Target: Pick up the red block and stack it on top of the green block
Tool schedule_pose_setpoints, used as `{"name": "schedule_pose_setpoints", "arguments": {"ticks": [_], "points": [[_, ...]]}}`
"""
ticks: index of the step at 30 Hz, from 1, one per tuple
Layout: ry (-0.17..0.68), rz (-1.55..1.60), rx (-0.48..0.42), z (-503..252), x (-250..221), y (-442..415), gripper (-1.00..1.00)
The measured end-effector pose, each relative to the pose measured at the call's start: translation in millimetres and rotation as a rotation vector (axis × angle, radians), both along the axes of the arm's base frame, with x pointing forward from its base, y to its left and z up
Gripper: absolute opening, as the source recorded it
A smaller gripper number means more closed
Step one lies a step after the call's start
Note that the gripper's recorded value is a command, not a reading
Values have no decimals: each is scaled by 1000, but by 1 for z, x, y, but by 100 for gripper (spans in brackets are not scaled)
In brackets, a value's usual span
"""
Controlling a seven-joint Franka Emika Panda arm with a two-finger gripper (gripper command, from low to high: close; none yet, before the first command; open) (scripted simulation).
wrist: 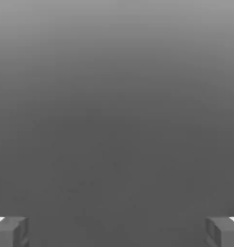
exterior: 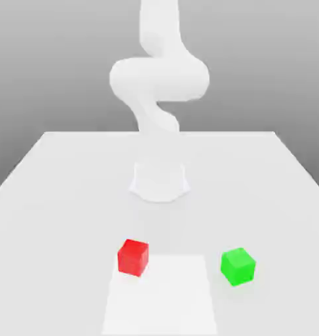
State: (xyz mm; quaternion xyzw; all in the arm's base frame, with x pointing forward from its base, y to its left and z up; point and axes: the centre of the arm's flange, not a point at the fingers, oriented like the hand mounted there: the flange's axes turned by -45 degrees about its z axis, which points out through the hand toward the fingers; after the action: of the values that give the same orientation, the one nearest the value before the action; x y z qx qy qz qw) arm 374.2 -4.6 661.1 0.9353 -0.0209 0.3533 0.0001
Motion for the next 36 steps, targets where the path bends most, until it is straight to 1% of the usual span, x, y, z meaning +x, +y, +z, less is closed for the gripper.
{"name": "schedule_pose_setpoints", "arguments": {"ticks": [4,9,13,16,18,20,24,25,31,36], "points": [[149,-55,16,-99,36,-12,0],[333,-127,43,-224,46,-29,0],[491,-189,72,-325,26,-41,0],[622,-241,101,-402,-8,-48,0],[688,-267,116,-448,-26,-50,0],[707,-278,122,-474,-32,-52,0],[714,-278,121,-511,-36,-51,0],[714,-278,121,-516,-36,-51,-100],[714,-278,121,-518,-37,-50,-100],[714,-278,122,-486,-35,-51,-100]]}}
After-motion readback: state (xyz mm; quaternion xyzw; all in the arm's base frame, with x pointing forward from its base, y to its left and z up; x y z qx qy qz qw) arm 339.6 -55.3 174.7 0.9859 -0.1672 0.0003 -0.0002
